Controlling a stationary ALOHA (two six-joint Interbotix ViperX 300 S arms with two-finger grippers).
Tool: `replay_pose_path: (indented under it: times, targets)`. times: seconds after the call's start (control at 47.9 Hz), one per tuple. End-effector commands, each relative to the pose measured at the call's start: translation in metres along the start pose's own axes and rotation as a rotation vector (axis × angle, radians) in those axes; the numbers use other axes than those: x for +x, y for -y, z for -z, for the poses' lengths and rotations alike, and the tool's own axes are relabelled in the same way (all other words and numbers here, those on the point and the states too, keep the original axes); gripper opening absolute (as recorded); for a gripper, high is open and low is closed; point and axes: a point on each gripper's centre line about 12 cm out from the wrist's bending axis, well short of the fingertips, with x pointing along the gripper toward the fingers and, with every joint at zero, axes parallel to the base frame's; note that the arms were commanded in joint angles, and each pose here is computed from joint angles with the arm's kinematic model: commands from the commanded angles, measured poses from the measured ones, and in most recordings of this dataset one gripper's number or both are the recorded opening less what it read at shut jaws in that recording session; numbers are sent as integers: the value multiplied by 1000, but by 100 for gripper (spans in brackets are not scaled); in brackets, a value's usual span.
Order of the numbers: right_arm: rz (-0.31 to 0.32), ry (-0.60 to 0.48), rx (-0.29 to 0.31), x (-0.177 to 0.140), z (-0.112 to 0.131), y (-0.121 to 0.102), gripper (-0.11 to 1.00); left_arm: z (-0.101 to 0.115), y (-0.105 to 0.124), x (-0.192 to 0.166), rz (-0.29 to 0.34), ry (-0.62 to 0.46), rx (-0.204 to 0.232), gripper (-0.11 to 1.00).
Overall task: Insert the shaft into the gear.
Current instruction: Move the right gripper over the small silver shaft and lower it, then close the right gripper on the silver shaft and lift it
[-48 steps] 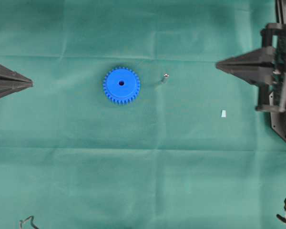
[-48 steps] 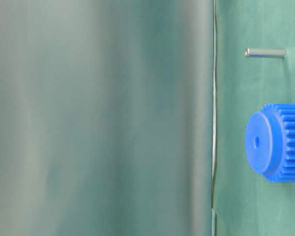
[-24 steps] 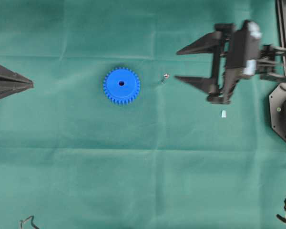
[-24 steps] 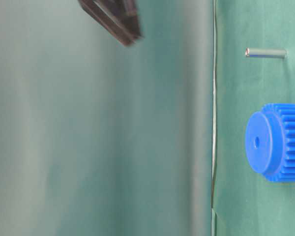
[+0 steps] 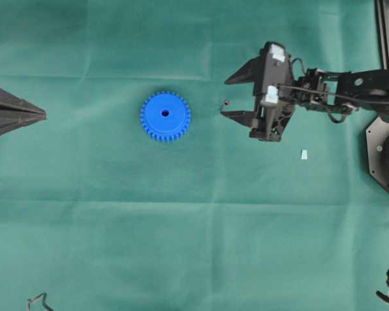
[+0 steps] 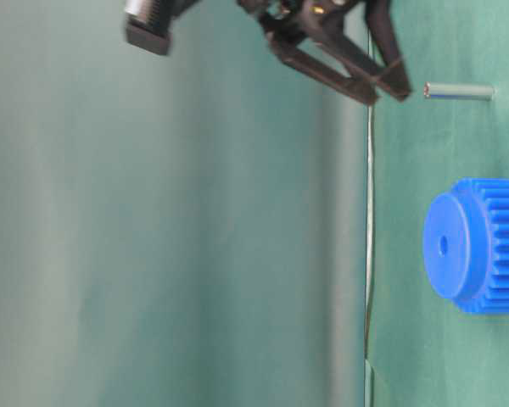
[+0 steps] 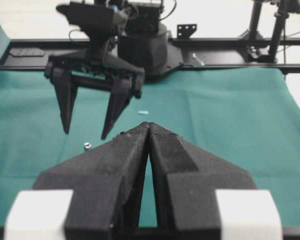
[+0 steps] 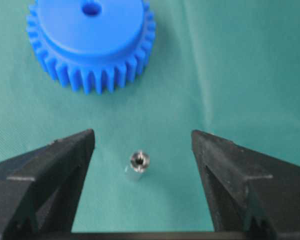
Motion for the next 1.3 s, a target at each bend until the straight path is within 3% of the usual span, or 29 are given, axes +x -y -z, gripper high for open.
replay_pose_path:
  times: [0.0, 0.209, 0.564, 0.668, 0.856, 1.274]
  targets:
    - [3, 20, 10, 5, -5, 1, 82, -9, 1, 3, 3, 20, 1, 2]
    - [12, -17, 24, 16, 8, 3, 81, -9, 0, 3, 2, 20, 1, 2]
    - [14, -10, 25, 17, 8, 4, 79, -8, 0, 3, 2, 12, 1, 2]
    - [14, -15, 20, 17, 9, 4, 63, -7, 0, 3, 2, 8, 1, 2]
    - [13, -26, 19, 17, 10, 3, 19, -7, 0, 3, 2, 5, 1, 2]
    - [8, -15, 17, 12, 0, 2, 17, -6, 1, 3, 3, -1, 1, 2]
